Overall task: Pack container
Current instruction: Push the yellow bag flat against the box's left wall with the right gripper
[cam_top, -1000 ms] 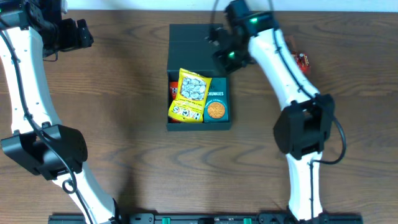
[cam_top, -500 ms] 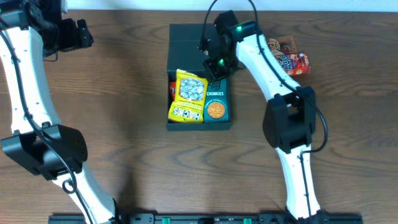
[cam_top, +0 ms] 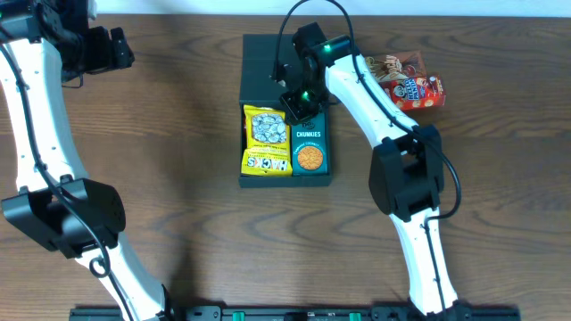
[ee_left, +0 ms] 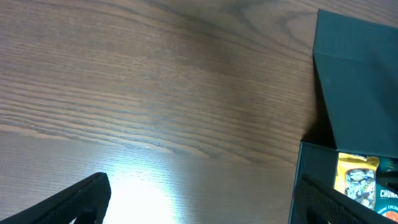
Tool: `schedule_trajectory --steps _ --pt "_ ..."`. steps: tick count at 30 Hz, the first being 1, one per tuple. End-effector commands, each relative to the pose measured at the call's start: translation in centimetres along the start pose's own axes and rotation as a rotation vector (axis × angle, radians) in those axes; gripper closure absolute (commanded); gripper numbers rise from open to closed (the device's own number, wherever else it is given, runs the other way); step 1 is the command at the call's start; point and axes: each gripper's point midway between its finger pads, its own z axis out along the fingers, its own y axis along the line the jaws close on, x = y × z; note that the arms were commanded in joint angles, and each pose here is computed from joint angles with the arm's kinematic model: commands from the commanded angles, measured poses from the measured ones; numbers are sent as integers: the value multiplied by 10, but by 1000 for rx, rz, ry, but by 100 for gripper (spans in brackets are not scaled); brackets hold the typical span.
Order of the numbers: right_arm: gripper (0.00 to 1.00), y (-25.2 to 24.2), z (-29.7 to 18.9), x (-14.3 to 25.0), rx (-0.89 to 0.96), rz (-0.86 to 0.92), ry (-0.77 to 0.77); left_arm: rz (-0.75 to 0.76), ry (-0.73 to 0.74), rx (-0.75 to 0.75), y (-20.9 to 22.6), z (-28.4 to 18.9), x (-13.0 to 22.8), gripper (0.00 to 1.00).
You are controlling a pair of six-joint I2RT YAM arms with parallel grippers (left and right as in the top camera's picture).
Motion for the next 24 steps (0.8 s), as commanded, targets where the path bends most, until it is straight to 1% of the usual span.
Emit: schedule_trajectory --steps 1,6,11,18,24 --pt "99 29 -17 -10 -87 -60 -52 2 1 -4 1 -1 1 5" --pt "99 40 -2 -6 -93 -107 -21 2 2 -4 1 -1 1 5" --pt "99 40 7 -3 -34 -128 6 2 2 -4 1 -1 1 5" --pt "99 43 17 9 -43 -133 59 1 5 -3 1 -1 1 5" --pt "99 63 25 19 -57 -193 104 0 6 -3 1 -1 2 5"
